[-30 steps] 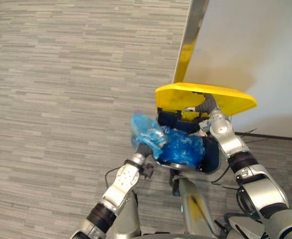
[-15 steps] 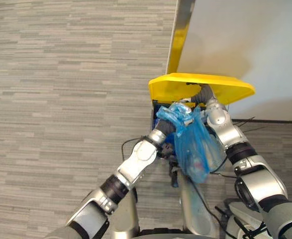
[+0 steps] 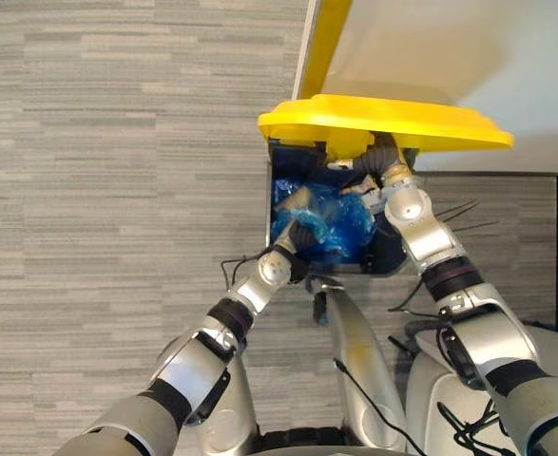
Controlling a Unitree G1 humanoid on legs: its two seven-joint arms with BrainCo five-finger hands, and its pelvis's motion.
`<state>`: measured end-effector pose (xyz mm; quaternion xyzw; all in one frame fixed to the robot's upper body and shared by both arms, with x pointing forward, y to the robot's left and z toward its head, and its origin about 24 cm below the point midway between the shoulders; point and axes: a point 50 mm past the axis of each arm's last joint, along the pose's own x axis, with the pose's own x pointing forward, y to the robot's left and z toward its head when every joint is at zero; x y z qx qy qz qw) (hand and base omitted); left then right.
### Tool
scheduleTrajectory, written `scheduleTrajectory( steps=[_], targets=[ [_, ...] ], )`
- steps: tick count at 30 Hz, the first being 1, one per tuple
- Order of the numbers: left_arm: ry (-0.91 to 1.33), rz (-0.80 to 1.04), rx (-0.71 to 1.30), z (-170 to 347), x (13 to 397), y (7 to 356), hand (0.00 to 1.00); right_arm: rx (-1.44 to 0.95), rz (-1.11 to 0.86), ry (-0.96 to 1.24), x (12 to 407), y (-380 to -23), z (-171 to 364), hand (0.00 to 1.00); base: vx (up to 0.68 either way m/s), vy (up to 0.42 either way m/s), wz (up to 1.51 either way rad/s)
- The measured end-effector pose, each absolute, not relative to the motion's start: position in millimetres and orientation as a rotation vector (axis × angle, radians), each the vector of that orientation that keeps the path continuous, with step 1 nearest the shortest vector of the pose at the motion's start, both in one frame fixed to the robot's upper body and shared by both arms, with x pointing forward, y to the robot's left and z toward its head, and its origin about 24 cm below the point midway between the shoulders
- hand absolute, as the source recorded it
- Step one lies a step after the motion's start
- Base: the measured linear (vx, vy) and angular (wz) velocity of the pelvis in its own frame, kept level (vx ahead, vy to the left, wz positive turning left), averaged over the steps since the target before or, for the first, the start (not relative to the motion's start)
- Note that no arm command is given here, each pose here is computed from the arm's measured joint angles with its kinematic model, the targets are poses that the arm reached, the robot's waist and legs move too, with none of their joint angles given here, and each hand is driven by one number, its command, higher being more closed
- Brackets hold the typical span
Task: Gather rubbish on tea table into small bin, then transfer packed bag to large trash can.
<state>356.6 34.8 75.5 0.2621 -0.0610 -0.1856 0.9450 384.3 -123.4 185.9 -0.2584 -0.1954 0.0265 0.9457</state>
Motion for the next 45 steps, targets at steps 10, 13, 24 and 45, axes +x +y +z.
scheduleTrajectory(
  steps=[10, 13, 24, 45],
  targets=[
    [-0.135, -0.363, 0.544, 81.8, 357.8, 25.3, 0.0, -0.441, 0.091, -0.511, 369.7, -100.2, 201.9, 0.0, 0.01, 0.001, -0.12],
    [-0.139, -0.367, 0.561, 81.7, 357.6, 24.6, 0.0, -0.429, 0.099, -0.527, 366.8, -97.1, 203.7, 0.0, 0.0, 0.0, 0.0],
    [-0.109, -0.4, 0.55, 65.0, 344.7, 23.1, 0.0, -0.39, 0.118, -0.512, 343.3, -103.5, 175.6, 0.0, -0.03, -0.027, 0.11],
    [0.516, 0.185, 0.326, -73.5, 155.7, 260.7, 0.0, -0.347, 0.079, 0.462, 170.6, -200.4, -71.8, 0.0, -0.07, 0.008, 0.01]
  ],
)
